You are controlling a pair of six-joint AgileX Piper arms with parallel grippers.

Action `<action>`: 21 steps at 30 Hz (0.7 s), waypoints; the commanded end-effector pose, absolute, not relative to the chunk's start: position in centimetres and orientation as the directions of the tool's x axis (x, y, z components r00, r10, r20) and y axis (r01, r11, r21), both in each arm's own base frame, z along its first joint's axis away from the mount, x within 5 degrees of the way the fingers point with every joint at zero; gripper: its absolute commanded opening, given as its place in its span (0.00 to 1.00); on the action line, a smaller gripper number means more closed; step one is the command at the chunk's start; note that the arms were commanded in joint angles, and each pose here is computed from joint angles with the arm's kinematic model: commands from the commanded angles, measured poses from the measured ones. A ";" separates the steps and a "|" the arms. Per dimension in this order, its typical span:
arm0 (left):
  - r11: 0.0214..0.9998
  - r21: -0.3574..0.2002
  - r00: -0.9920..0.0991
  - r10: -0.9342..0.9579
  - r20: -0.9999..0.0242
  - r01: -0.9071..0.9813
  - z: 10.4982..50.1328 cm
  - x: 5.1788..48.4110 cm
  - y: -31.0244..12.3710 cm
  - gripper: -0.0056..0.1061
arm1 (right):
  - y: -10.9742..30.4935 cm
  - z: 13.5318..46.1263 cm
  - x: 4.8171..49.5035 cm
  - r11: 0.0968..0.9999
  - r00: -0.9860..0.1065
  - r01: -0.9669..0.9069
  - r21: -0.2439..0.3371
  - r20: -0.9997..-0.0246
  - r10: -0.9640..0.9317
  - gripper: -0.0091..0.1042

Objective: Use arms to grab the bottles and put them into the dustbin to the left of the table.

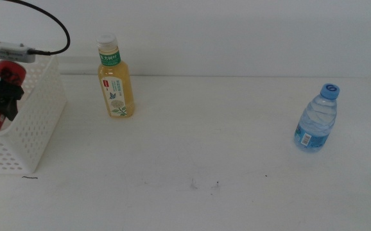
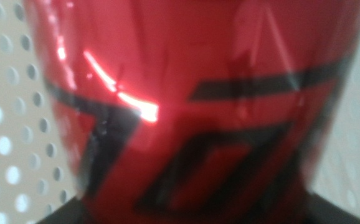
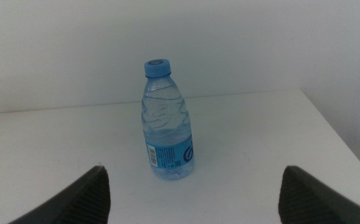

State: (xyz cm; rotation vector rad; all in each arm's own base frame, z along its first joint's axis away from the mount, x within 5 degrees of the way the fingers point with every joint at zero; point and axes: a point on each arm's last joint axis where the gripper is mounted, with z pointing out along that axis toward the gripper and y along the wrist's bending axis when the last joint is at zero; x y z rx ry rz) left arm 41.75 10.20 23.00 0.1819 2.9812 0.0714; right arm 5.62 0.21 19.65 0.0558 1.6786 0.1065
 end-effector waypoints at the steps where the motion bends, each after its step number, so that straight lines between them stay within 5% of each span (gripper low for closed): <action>1: 0.989 0.095 -0.971 0.128 -0.203 0.111 24.0 42.0 10.6 0.72 | 0.1 19.7 5.6 0.997 -0.095 -0.019 0.079 -0.993 0.077 0.88; 3: 0.989 0.102 -0.971 0.127 -0.205 0.108 24.0 42.0 10.6 0.89 | 0.1 19.7 5.6 0.997 -0.095 -0.019 0.079 -0.993 0.077 0.88; 10: 0.992 0.107 -0.957 0.089 -0.275 0.062 27.6 41.1 9.1 0.89 | 0.1 19.7 5.6 0.997 -0.095 -0.019 0.079 -0.993 0.077 0.88; 15: 0.988 0.151 -0.865 0.103 -0.491 0.032 35.3 38.1 5.2 0.89 | 0.1 19.7 5.6 0.997 -0.095 -0.019 0.079 -0.993 0.077 0.88; 21: 0.990 0.128 -0.661 0.138 -0.738 0.064 38.0 31.7 -2.1 0.89 | 0.1 19.7 5.6 0.997 -0.095 -0.019 0.079 -0.993 0.077 0.88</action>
